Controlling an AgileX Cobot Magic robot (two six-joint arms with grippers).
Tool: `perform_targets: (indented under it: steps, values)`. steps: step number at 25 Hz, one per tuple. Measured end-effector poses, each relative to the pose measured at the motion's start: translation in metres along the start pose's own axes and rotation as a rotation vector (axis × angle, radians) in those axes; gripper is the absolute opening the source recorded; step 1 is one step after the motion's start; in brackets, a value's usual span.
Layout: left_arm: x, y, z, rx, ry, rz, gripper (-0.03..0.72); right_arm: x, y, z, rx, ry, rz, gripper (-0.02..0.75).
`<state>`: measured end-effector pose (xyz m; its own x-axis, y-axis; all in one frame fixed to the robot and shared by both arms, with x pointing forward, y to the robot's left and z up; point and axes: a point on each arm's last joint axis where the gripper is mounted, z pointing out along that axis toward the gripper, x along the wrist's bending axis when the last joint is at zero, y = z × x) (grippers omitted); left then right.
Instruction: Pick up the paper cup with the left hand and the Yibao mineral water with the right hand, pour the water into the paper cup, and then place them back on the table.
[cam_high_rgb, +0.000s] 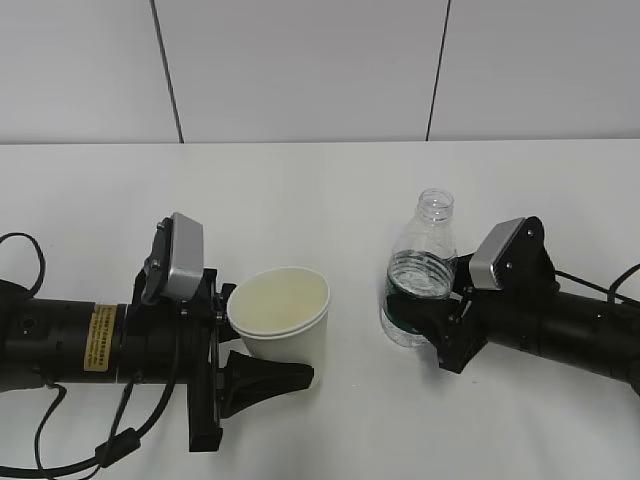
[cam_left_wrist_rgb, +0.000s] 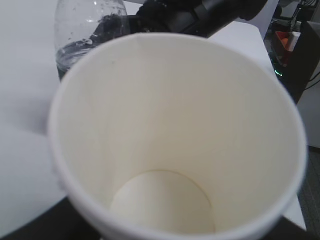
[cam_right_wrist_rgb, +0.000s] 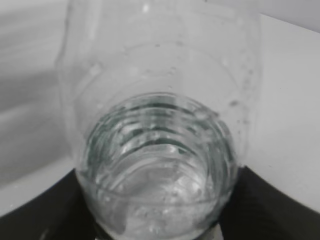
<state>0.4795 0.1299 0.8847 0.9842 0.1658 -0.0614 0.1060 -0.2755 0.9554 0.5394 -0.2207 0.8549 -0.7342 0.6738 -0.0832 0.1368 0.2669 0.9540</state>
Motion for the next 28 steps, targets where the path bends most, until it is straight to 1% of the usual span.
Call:
perform_targets:
  steps: [9,18,21,25,28]
  values:
    - [0.000,0.000,0.000,0.000,0.001,0.000,0.424,0.000,0.000,0.000,0.000,-0.002,0.003,0.395]
    - [0.000,0.000,0.000,0.000,0.001,0.000,0.424,0.000,0.000,0.000,0.002,0.000,0.002,0.390]
    - [0.000,0.000,0.000,0.001,-0.002,0.001,0.424,-0.001,0.005,-0.002,0.006,0.002,-0.019,0.387]
    - [-0.001,0.000,0.001,0.002,-0.009,0.003,0.424,0.000,0.018,-0.005,-0.024,0.015,-0.058,0.384]
    - [-0.007,0.001,0.006,0.003,-0.034,0.011,0.424,0.000,0.023,-0.006,-0.035,0.024,-0.076,0.383]
